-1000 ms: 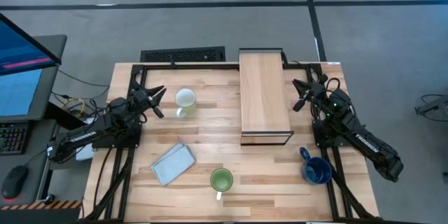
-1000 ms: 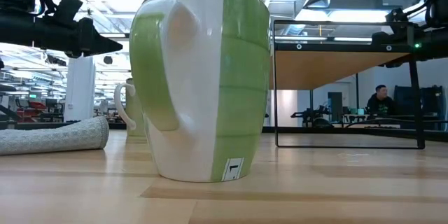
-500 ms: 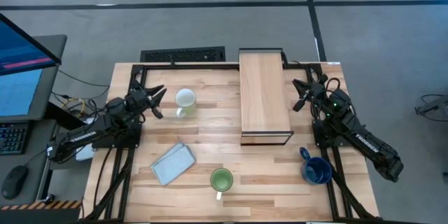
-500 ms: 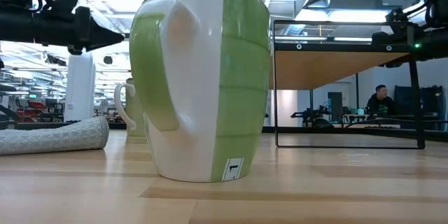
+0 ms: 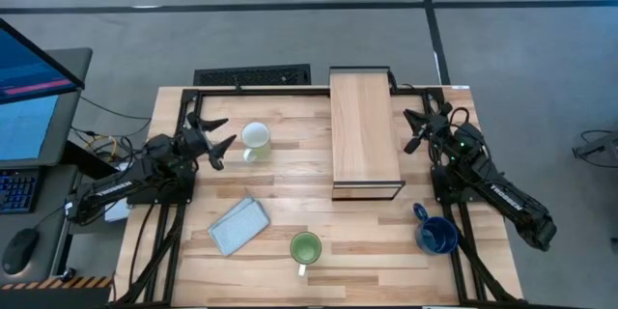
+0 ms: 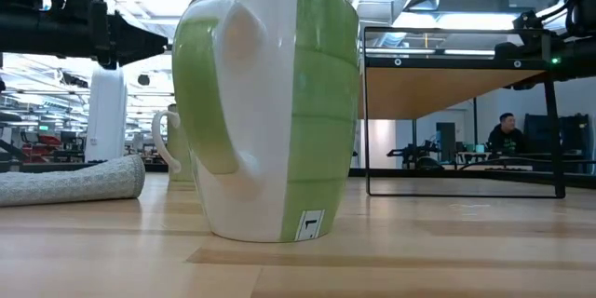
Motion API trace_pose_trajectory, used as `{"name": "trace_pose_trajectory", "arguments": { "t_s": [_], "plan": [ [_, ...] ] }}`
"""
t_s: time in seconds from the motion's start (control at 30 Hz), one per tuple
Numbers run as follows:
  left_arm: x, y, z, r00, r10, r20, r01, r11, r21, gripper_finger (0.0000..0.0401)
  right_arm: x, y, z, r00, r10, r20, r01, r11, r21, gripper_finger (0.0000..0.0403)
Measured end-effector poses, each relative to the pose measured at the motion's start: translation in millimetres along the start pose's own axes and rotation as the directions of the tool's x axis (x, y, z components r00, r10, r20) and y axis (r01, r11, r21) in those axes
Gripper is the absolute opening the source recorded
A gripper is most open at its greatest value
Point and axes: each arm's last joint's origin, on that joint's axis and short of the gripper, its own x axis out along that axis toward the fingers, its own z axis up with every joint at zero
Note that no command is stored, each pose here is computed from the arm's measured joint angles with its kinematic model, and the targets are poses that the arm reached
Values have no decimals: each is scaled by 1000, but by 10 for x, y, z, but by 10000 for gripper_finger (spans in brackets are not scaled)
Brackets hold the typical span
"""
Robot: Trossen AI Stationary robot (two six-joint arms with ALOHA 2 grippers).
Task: Stack small to large cups/mugs on shelf
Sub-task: Put the light green mug on the shelf
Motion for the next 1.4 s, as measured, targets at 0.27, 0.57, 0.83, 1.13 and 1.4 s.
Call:
{"name": "trace_pose_trajectory", "arguments": {
  "t_s": [0.27, 0.57, 0.83, 1.13, 1.4],
  "plan": [
    [-20, -15, 49, 995, -73, -74, 63, 990, -125, 277, 0, 0, 1, 1000, 0, 0, 0, 1000, 0, 60],
    [-8, 0, 332, 973, -39, -229, 10, 992, -126, 277, 0, 0, 0, 1000, 0, 0, 0, 1000, 0, 60],
    [294, -60, 477, 870, -15, -493, -40, 994, -100, 277, -13, -23, 78, 1000, -15, 26, 13, 996, 90, 60],
    [577, -208, 459, 716, 47, -696, -140, 987, -77, 277, -25, -15, 55, 999, 6, -43, -1, 994, 107, 60],
    [587, -295, 517, 648, 66, -759, -273, 950, -150, 277, -28, -11, 33, 997, 11, -71, -3, 994, 109, 60]
  ]
}}
